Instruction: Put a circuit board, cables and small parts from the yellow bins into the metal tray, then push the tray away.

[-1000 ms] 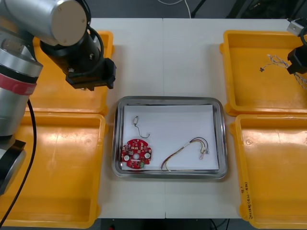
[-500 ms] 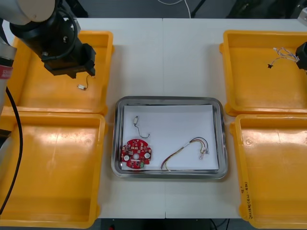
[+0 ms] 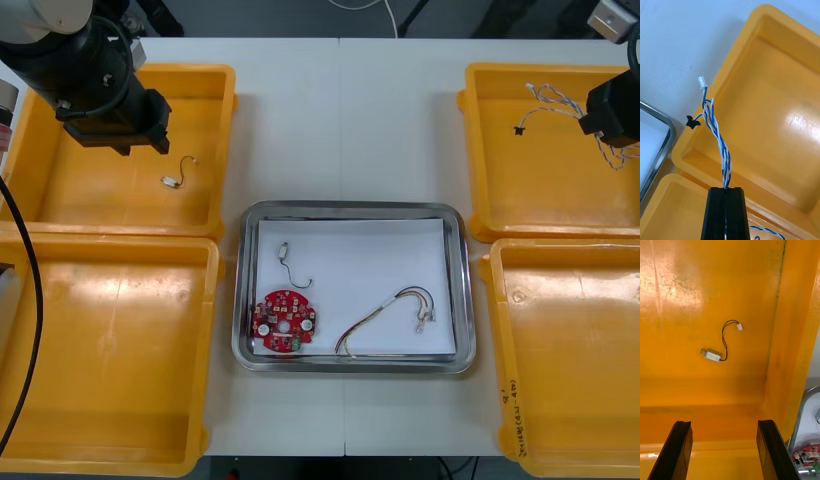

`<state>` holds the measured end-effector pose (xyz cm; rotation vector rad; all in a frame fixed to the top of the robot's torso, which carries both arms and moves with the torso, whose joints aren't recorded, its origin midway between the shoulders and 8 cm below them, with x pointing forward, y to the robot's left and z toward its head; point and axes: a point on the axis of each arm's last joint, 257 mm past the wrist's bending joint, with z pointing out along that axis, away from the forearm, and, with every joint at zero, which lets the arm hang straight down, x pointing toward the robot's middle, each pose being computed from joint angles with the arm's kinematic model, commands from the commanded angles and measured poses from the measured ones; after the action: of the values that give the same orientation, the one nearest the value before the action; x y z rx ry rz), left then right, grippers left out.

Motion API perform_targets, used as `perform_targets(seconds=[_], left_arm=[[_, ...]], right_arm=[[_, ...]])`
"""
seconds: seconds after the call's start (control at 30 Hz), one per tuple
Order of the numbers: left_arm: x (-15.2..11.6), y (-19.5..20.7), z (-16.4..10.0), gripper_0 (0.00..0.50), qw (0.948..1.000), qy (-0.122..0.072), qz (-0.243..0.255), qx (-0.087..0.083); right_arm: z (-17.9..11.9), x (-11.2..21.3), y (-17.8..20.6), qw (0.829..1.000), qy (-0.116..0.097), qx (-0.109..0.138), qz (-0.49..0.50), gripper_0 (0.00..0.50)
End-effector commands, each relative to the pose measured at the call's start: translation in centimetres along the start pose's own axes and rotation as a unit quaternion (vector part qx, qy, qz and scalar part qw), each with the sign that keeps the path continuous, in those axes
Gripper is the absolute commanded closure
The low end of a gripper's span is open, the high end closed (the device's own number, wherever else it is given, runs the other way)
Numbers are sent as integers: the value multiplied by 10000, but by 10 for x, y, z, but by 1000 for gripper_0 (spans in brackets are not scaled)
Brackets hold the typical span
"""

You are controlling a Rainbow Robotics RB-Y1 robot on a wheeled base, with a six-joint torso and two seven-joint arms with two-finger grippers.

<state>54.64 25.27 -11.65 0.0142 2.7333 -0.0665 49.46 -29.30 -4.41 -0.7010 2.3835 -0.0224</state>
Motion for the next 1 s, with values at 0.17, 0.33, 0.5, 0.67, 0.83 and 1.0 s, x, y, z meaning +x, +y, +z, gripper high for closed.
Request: perform_targets(seconds=[0.17, 0.33, 0.5, 0.67, 0.83, 1.0], left_arm=[[-46, 16, -29, 0, 9974, -678, 219, -97], [-55, 17, -20, 0, 9966, -800, 208, -35], [-60, 19, -11, 0, 9961, -855, 216, 16], [-59, 20, 3, 0, 9965, -793, 276, -29], [-55, 19, 21, 0, 9966, -752, 330, -46], [-51, 18, 30, 0, 9966, -744, 345, -23]], right_arm=[[-6, -7, 65, 9935, 76, -179, -1118, 500], [3, -2, 109, 9828, 241, -512, -1760, 500], [15, 1, 142, 9724, 365, -703, -2193, 500], [29, -5, 169, 9646, 399, -733, -2500, 500], [45, -10, 196, 9570, 449, -738, -2769, 500], [60, -11, 213, 9548, 528, -893, -2787, 500]])
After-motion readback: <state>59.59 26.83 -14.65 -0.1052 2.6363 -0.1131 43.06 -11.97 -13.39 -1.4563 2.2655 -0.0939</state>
